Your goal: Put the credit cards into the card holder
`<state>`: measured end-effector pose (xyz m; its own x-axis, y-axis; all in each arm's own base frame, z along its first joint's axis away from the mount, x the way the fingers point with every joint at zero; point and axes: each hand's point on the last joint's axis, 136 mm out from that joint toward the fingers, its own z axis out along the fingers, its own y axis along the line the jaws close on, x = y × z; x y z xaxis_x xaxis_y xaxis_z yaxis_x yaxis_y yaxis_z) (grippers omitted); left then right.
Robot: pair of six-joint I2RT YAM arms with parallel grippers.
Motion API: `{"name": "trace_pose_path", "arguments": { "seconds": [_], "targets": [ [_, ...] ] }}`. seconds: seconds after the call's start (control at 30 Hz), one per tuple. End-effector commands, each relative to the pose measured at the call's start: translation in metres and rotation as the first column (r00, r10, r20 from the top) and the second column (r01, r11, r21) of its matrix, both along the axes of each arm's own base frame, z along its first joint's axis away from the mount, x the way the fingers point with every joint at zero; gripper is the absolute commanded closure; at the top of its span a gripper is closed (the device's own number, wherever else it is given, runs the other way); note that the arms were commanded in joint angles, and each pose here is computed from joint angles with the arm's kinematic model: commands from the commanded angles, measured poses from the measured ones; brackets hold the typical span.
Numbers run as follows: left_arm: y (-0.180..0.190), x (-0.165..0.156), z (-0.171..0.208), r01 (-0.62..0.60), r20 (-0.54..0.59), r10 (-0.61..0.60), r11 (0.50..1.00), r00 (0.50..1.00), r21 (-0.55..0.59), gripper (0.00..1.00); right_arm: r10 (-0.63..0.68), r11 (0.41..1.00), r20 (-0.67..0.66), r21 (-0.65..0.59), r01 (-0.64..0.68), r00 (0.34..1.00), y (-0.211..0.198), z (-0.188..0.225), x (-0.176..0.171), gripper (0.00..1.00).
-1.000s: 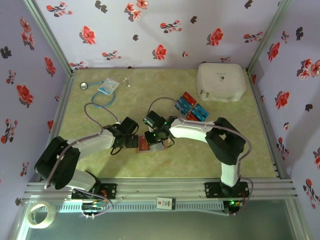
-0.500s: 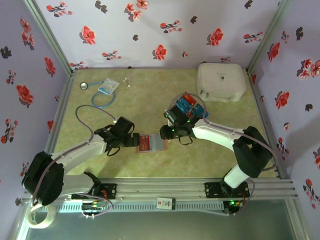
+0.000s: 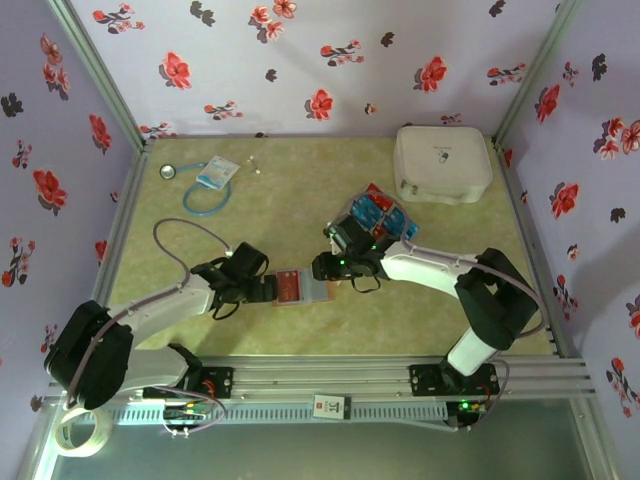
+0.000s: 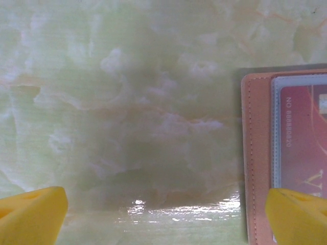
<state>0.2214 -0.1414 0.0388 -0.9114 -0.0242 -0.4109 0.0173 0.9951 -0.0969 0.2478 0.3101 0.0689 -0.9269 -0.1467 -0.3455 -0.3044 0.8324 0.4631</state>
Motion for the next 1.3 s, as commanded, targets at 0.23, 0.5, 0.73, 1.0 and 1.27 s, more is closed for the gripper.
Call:
{"name": "trace_pose_path", "arguments": {
  "seconds": [0.23, 0.5, 0.73, 1.0, 1.27],
  "targets": [
    [-0.005, 0.004, -0.009, 0.016, -0.007, -0.015, 1.0, 1.0, 0.014, 0.0, -0.031, 0.999, -0.031, -0.027, 0.03, 0.999, -0.003, -0.018, 0.001, 0.55],
    [-0.004, 0.003, -0.019, 0.028, -0.028, -0.026, 0.999, 0.999, 0.039, 0.0, -0.033, 0.999, -0.043, -0.037, 0.032, 0.999, -0.002, -0.024, 0.001, 0.52],
    [0.001, 0.0, -0.025, 0.016, -0.047, -0.013, 0.998, 0.999, 0.068, 0.0, -0.031, 0.999, -0.055, -0.036, 0.029, 0.998, 0.0, -0.029, 0.001, 0.52],
    [0.002, -0.001, -0.028, 0.02, -0.053, -0.016, 0.997, 0.998, 0.077, 0.0, -0.036, 0.999, -0.073, -0.042, 0.033, 0.997, -0.001, -0.039, -0.001, 0.52],
    [0.001, 0.0, -0.031, 0.021, -0.055, -0.017, 0.997, 0.998, 0.079, 0.0, -0.029, 0.999, -0.102, -0.037, 0.025, 0.994, 0.002, -0.046, -0.005, 0.52]
  ]
}}
